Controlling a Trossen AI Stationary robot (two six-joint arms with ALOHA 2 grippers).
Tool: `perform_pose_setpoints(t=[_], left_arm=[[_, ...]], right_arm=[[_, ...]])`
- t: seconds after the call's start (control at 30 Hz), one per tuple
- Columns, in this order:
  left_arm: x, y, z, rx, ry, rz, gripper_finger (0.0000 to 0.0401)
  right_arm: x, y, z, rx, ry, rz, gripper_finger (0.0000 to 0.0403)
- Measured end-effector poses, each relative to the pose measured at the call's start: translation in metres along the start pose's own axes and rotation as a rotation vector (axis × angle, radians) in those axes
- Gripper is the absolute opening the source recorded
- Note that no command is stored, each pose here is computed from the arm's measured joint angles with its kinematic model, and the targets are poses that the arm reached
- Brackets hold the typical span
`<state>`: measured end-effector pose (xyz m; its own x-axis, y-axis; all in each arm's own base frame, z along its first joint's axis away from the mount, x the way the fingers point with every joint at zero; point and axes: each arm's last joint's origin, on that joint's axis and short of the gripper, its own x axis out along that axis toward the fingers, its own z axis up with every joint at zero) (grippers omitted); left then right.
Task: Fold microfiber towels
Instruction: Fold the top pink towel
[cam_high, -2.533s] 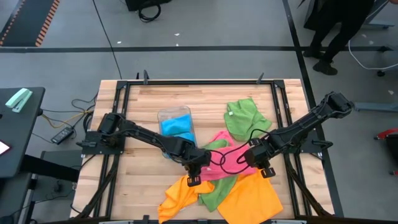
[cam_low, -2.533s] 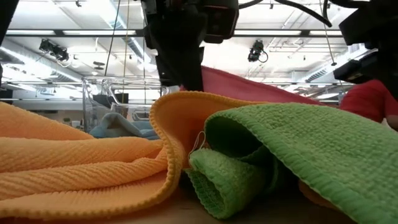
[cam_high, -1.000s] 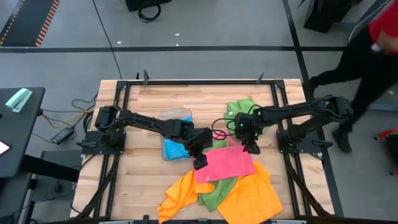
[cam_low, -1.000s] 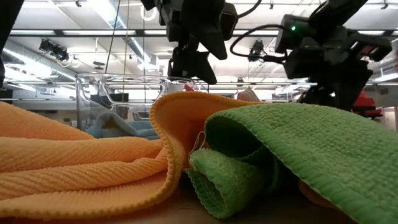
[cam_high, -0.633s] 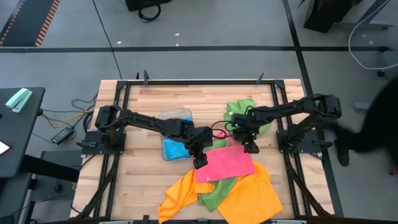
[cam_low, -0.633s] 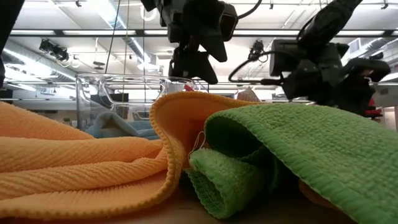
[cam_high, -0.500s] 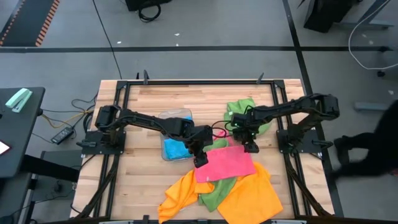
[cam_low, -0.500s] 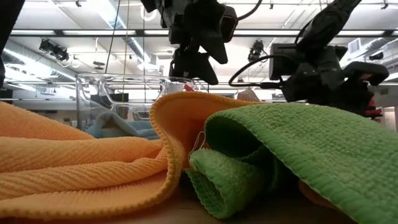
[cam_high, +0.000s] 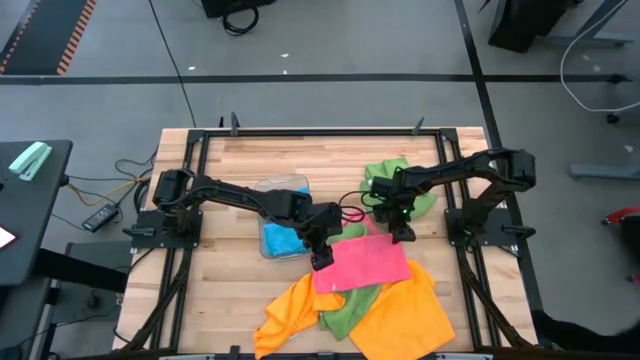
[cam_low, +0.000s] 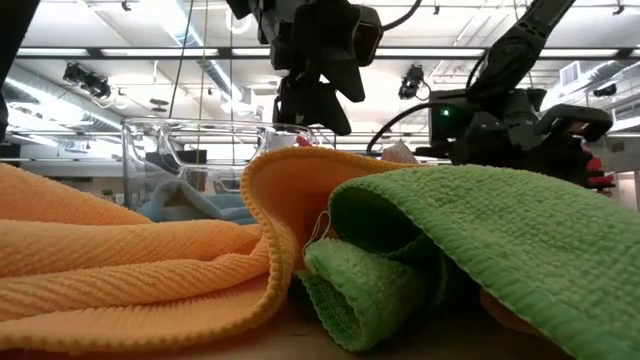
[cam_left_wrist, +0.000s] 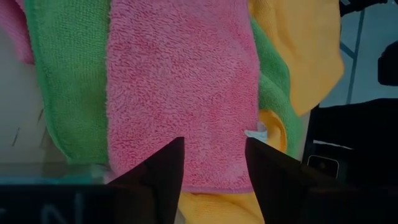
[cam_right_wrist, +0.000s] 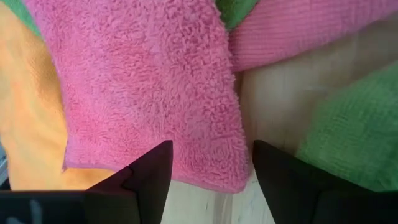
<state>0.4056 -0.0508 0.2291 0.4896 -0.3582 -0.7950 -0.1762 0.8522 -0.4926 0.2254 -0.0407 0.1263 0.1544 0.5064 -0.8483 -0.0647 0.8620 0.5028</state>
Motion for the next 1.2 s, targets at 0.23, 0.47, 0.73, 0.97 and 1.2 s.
perform_pose_setpoints(t=[0.23,0.47,0.73,0.97,1.2], left_arm=[[0.0,0.0,0.0,0.0,0.0,0.0,0.0178],[0.0,0.0,0.0,-0.001,0.001,0.0,0.0172],[0.0,0.0,0.0,-0.001,0.001,0.0,0.0172],[-0.007,0.003,0.005,-0.034,-0.001,-0.058,0.0172],[-0.017,0.012,0.014,-0.071,-0.049,-0.075,0.0172]], right_arm=[[0.005,0.004,0.001,-0.068,-0.001,0.034,0.0228],[0.006,0.004,0.001,-0.101,0.005,0.031,0.0158],[0.005,0.004,-0.001,-0.088,0.017,0.03,0.0041],[-0.016,0.012,0.0,-0.031,0.091,0.054,0.0007],[-0.04,0.027,0.001,0.027,0.204,0.088,0.0006]])
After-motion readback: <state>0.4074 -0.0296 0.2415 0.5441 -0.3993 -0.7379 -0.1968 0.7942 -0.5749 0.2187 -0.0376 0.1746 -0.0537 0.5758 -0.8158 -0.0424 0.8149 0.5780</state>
